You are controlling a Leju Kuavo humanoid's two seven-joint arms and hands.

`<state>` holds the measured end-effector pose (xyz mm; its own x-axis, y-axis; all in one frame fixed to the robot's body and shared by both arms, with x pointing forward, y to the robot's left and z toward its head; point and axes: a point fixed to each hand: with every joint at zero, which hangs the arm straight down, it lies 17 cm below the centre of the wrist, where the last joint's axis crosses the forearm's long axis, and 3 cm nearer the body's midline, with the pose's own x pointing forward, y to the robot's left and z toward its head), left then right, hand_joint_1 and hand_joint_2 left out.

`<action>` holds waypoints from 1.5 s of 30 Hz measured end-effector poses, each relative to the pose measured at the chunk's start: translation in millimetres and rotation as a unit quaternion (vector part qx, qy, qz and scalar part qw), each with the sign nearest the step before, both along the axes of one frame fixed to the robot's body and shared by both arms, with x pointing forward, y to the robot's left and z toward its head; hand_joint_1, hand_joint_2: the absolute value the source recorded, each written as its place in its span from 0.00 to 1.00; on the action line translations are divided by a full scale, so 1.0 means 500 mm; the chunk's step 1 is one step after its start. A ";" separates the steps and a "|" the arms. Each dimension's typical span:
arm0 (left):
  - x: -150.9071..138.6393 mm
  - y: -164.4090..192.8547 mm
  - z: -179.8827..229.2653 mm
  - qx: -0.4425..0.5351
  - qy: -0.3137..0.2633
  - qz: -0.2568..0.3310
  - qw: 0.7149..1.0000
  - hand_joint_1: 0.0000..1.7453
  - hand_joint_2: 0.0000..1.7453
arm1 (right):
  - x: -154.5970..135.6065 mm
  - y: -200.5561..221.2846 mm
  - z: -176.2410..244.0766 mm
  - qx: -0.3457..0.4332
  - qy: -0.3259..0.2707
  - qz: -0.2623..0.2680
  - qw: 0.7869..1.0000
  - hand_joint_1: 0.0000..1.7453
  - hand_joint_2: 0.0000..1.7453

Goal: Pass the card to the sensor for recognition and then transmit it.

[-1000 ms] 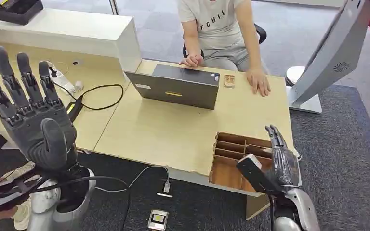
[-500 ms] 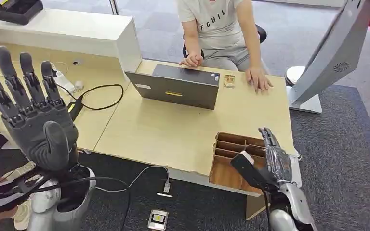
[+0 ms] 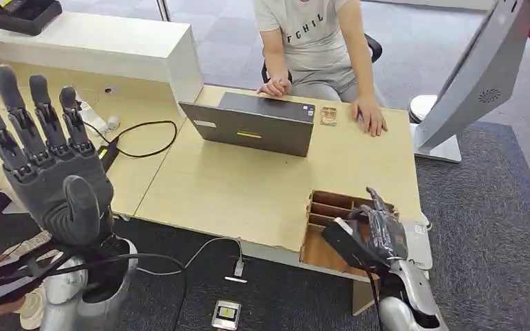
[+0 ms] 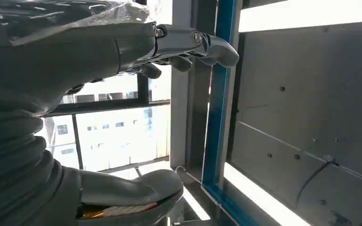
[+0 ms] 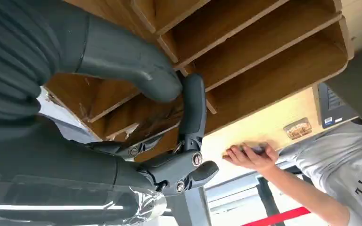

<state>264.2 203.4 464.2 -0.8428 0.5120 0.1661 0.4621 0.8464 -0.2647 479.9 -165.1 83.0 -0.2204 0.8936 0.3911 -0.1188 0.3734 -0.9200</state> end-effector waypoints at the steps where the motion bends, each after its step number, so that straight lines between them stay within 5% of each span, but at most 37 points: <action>1: -0.001 -0.001 0.000 0.001 -0.001 -0.001 1.000 0.00 1.00 | 0.000 0.001 -0.003 -0.001 0.002 0.001 1.000 1.00 1.00; 13: -0.009 -0.009 0.005 0.004 -0.013 -0.016 1.000 0.00 1.00 | 0.000 0.000 -0.022 -0.007 0.013 -0.001 1.000 0.96 1.00; 15: -0.010 -0.011 0.006 0.004 -0.014 -0.018 1.000 0.00 1.00 | 0.000 -0.001 -0.023 -0.007 0.014 -0.002 1.000 0.77 1.00; 16: -0.010 -0.011 0.006 0.004 -0.014 -0.018 1.000 0.00 1.00 | 0.001 -0.002 -0.023 -0.006 0.014 -0.003 1.000 0.42 1.00; 17: -0.009 -0.011 0.005 0.004 -0.014 -0.019 1.000 0.00 1.00 | 0.001 -0.002 -0.024 -0.006 0.015 -0.004 1.000 0.29 1.00; 18: -0.008 -0.012 0.005 0.003 -0.013 -0.019 1.000 0.00 1.00 | 0.001 -0.003 -0.025 -0.007 0.015 -0.004 1.000 0.29 1.00; 20: -0.007 -0.012 0.004 0.002 -0.012 -0.019 1.000 0.00 1.00 | 0.001 -0.004 -0.025 -0.006 0.015 -0.006 1.000 0.10 1.00; 22: -0.005 -0.013 0.003 0.002 -0.011 -0.019 1.000 0.00 1.00 | 0.001 -0.005 -0.024 -0.005 0.014 -0.007 1.000 0.02 1.00; 45: 0.010 -0.005 0.004 -0.007 -0.002 -0.007 1.000 0.00 1.00 | 0.014 -0.014 0.024 0.017 -0.031 -0.020 0.999 0.00 1.00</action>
